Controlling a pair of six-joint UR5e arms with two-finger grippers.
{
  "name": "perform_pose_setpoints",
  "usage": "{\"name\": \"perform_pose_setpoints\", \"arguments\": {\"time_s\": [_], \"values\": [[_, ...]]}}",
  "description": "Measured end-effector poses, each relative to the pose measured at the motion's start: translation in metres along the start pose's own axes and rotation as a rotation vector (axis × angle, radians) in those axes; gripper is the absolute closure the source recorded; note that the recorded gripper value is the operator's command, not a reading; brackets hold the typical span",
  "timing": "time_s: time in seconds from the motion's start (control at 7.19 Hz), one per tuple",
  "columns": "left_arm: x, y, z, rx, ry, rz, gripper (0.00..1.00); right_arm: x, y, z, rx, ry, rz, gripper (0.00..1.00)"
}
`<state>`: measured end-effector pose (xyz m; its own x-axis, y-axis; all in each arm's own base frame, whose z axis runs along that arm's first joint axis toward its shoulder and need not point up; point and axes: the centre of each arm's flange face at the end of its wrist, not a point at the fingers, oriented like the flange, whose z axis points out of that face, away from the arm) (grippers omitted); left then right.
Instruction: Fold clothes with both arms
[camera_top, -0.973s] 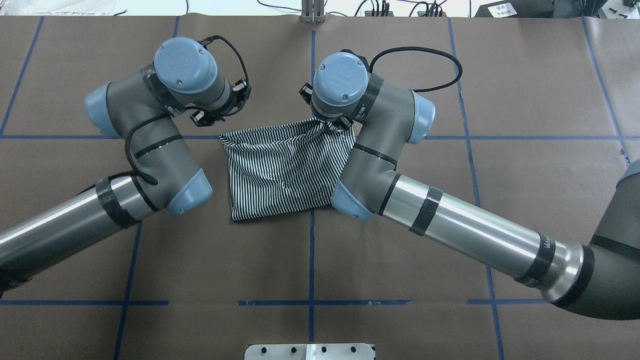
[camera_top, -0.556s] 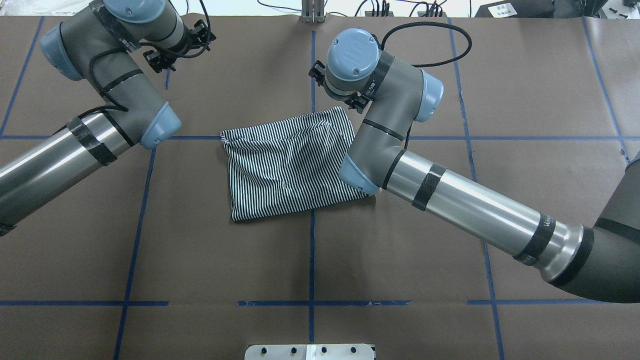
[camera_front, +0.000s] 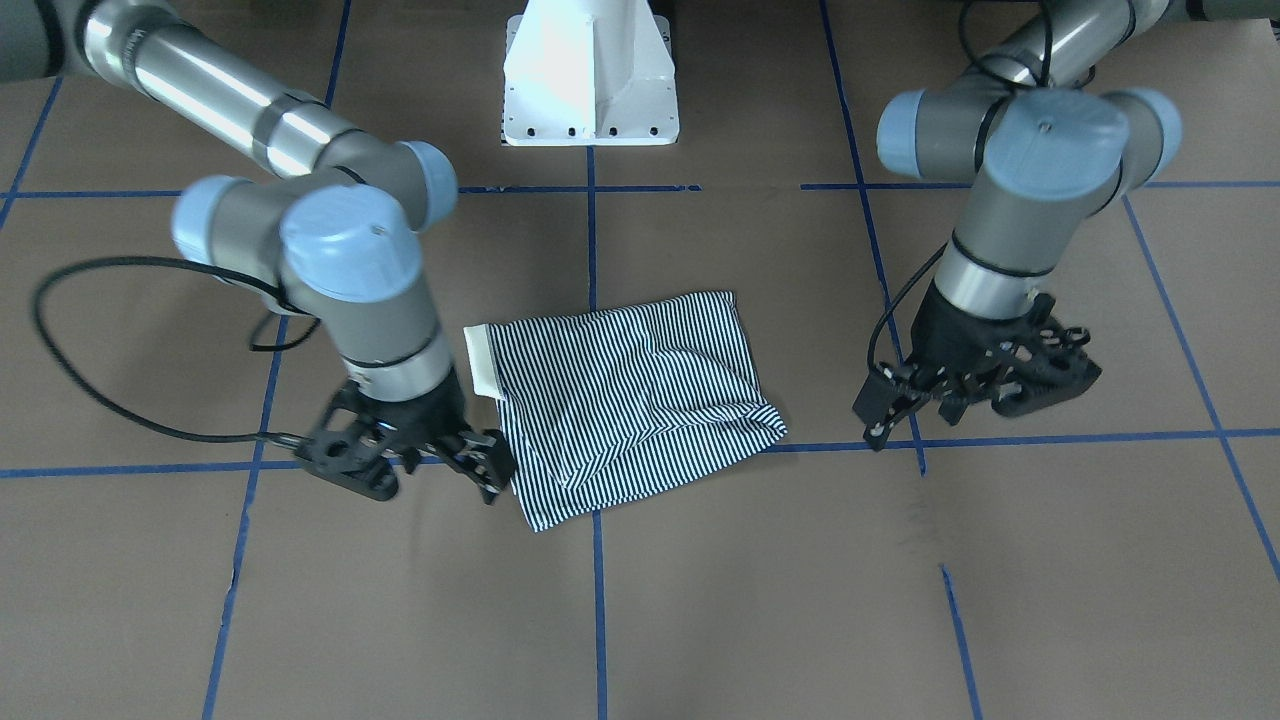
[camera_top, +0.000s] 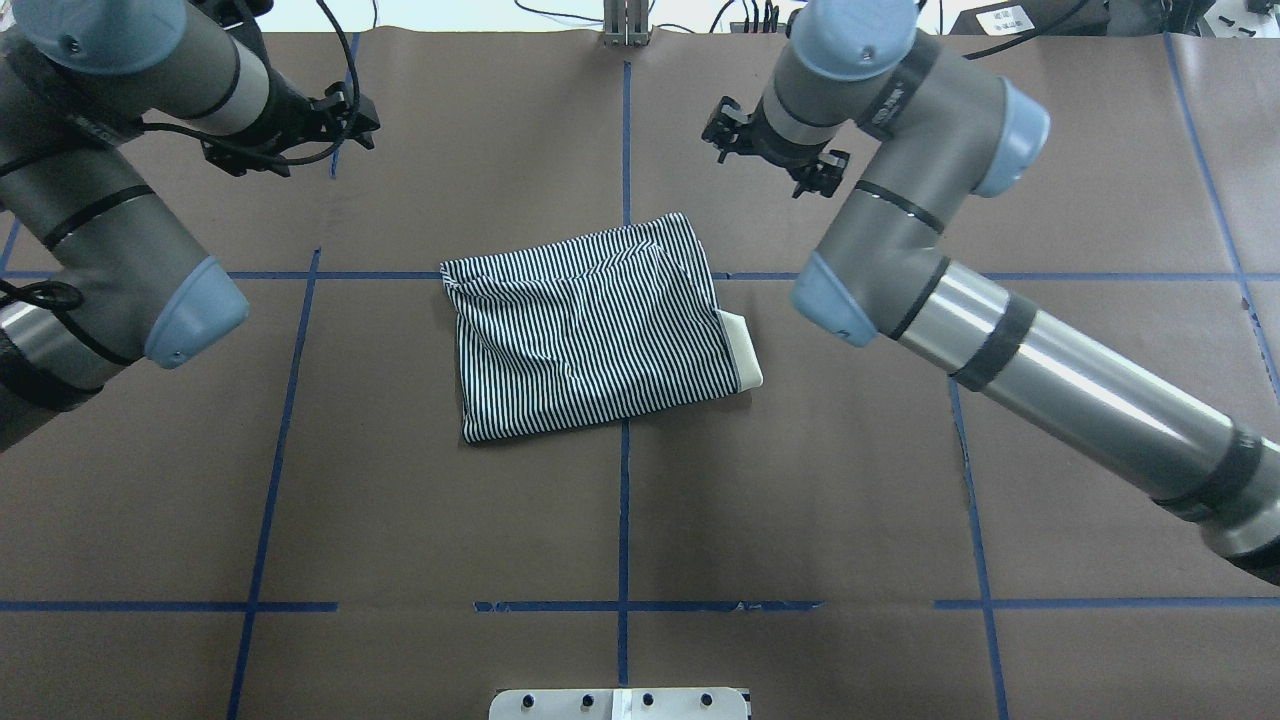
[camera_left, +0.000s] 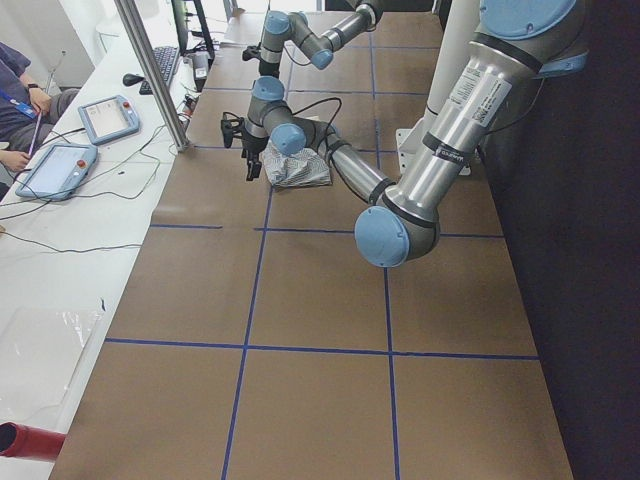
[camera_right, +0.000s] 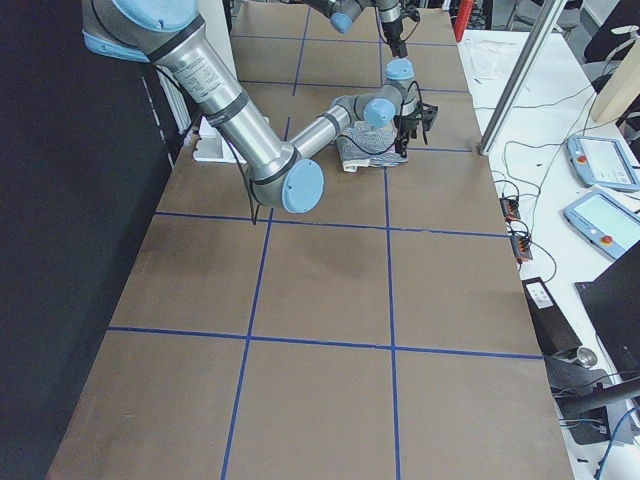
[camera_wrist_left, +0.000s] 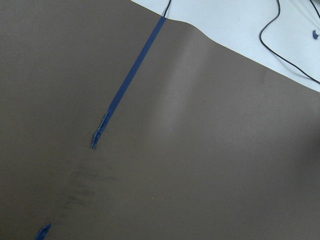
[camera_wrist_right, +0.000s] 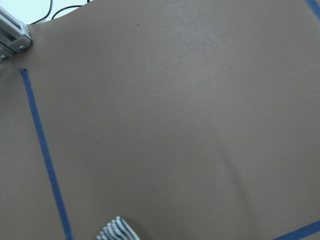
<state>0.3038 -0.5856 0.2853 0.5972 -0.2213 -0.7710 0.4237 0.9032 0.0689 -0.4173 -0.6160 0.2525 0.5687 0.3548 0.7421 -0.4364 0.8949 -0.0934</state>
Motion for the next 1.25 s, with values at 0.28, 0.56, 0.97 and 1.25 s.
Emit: {"name": "perform_pose_setpoints", "arguments": {"time_s": [0.28, 0.56, 0.97, 1.25], "values": [[-0.059, -0.039, -0.053, 0.010, -0.069, 0.192, 0.00, 0.136, -0.061, -0.054, -0.066, 0.057, -0.208, 0.00], [-0.173, -0.092, -0.094, -0.013, -0.129, 0.386, 0.00, 0.310, -0.118, -0.089, -0.146, 0.086, -0.429, 0.00], [-0.341, -0.113, -0.138, -0.110, -0.208, 0.672, 0.00, 0.544, -0.120, -0.122, -0.243, 0.098, -0.599, 0.00], [-0.413, -0.094, -0.113, -0.161, -0.227, 0.697, 0.00, 0.584, -0.103, -0.134, -0.253, 0.089, -0.607, 0.00]]}}
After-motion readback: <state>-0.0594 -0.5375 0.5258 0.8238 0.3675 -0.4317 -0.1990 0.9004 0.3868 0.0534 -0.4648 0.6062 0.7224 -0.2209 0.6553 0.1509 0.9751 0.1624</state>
